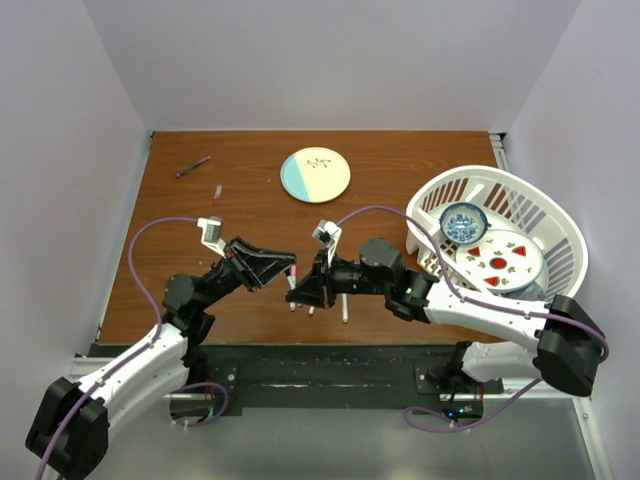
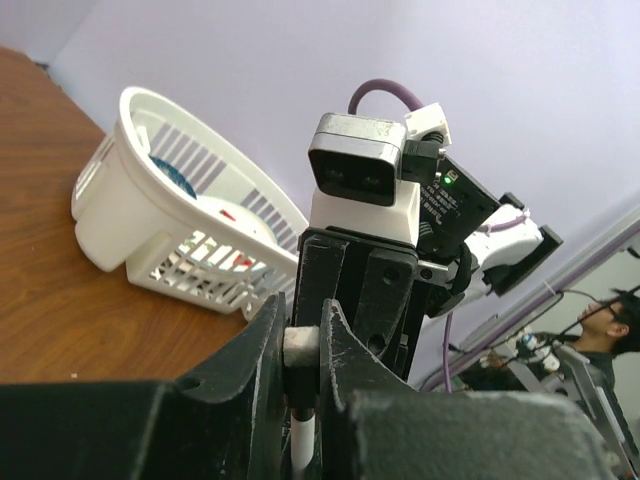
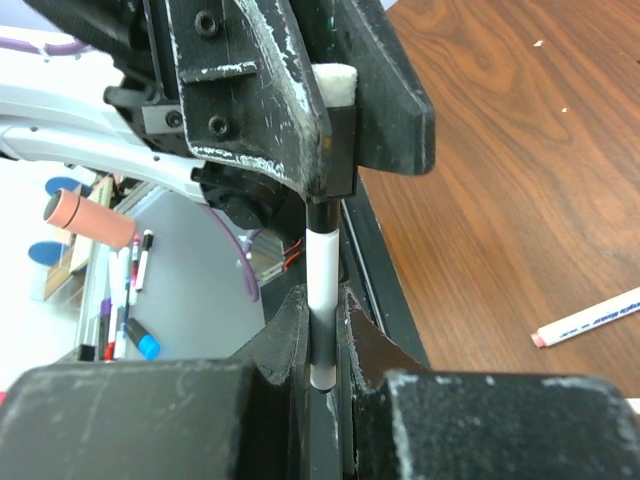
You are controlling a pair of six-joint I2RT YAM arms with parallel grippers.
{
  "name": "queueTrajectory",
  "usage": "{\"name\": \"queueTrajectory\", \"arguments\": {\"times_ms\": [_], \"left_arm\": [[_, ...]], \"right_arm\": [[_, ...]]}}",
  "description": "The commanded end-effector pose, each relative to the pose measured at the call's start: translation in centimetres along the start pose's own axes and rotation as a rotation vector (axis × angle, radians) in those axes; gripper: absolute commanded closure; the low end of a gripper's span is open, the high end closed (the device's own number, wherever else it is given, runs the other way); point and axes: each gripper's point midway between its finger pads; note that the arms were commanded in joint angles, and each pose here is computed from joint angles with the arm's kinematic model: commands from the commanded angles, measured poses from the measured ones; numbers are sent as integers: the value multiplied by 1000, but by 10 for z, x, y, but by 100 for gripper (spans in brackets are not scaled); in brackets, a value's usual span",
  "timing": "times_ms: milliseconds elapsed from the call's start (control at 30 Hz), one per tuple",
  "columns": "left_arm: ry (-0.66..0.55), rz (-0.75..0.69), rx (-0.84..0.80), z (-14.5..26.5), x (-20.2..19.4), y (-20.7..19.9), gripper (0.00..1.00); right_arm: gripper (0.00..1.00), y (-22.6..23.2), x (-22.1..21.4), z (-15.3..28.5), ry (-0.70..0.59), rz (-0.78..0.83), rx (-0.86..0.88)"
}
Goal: Insert the pens into the pen caps
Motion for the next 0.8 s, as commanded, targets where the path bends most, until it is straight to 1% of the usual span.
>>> {"name": "queueTrajectory", "arguments": {"times_ms": [0, 67, 100, 133, 167, 267, 367, 433, 500, 533, 567, 600, 633, 667, 700, 733, 767], "left_arm": [[188, 90, -5, 19, -55, 12, 100], [184, 109, 7, 25, -64, 22, 100], [198, 142, 22, 28, -72, 28, 100], [189, 138, -1, 30, -74, 26, 100], [211, 169, 26, 35, -84, 36, 100], [241, 195, 17, 37, -97, 36, 100], [260, 203, 2, 36, -104, 33, 100], [241, 207, 13, 36, -103, 35, 100], [217, 188, -9, 31, -96, 29, 100], [226, 190, 23, 28, -97, 34, 100], [217, 161, 12, 22, -90, 28, 100], [194, 89, -5, 5, -77, 19, 100], [213, 90, 97, 2, -78, 36, 100], [192, 49, 110, -5, -69, 32, 100], [129, -43, 120, -22, -45, 22, 100], [140, -49, 219, -22, -44, 37, 100], [118, -79, 246, -26, -34, 36, 100]], "right_arm": [[100, -18, 151, 24, -409, 143, -122], [100, -20, 163, 25, -432, 162, -121], [100, -19, 170, 24, -442, 175, -119], [100, -21, 174, 23, -446, 181, -124], [100, -22, 182, 24, -457, 192, -130], [100, -34, 191, 17, -462, 194, -155], [100, -48, 198, 14, -463, 204, -203], [100, -56, 197, 12, -447, 200, -223], [100, -59, 195, 12, -433, 204, -227], [100, -59, 188, 12, -402, 206, -226], [100, -61, 177, 13, -375, 203, -229], [100, -62, 167, 14, -353, 203, -228], [99, -64, 154, 15, -322, 197, -228], [93, -62, 134, 21, -284, 188, -221], [88, -63, 122, 24, -255, 182, -224], [85, -66, 99, 29, -184, 169, -237], [78, -65, 74, 38, -136, 153, -238]]}}
Point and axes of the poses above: each gripper's point midway between its finger pads, its own z axis back along the fingers, its own y axis along the line the jaws close on, x = y × z, and after that the axes turned 13 degrees about z, right-handed
